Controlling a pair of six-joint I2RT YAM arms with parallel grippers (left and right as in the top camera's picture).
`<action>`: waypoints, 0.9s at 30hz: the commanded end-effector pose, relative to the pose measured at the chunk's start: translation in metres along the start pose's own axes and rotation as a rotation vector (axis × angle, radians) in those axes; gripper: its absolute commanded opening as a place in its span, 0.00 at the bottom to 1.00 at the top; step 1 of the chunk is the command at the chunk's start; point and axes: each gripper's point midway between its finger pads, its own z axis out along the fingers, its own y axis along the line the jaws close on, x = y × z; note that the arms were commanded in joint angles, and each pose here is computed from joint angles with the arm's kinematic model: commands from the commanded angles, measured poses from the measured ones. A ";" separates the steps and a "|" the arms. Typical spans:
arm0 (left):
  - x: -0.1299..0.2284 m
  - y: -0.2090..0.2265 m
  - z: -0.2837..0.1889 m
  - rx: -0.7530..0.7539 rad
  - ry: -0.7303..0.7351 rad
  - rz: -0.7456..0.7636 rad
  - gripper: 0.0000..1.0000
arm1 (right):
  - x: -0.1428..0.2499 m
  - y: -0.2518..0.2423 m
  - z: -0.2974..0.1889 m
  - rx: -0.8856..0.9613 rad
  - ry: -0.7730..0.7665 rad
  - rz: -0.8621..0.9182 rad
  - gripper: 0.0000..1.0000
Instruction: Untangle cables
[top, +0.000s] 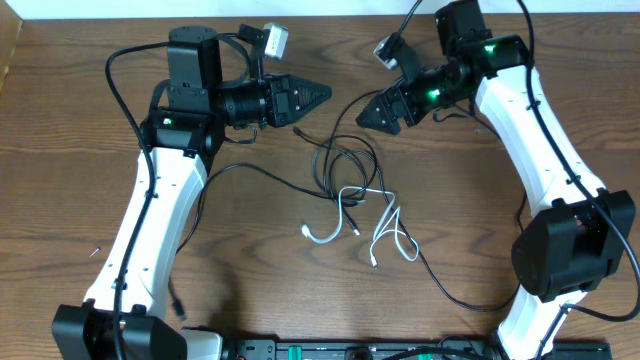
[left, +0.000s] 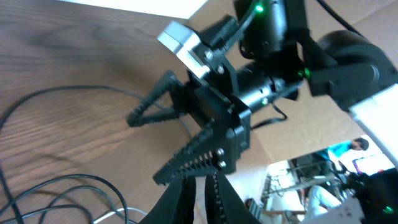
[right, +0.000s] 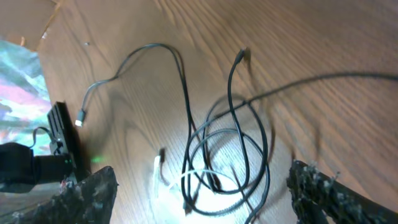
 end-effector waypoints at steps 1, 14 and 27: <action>-0.010 0.007 -0.002 -0.067 -0.039 0.007 0.12 | 0.007 -0.015 0.004 0.058 0.039 0.045 0.83; 0.020 0.090 -0.017 -0.597 -0.026 -0.125 0.13 | 0.026 -0.071 -0.010 0.409 0.095 0.288 0.87; 0.095 0.097 0.072 -0.617 0.267 0.026 0.55 | 0.033 -0.105 -0.037 0.502 0.056 0.405 0.89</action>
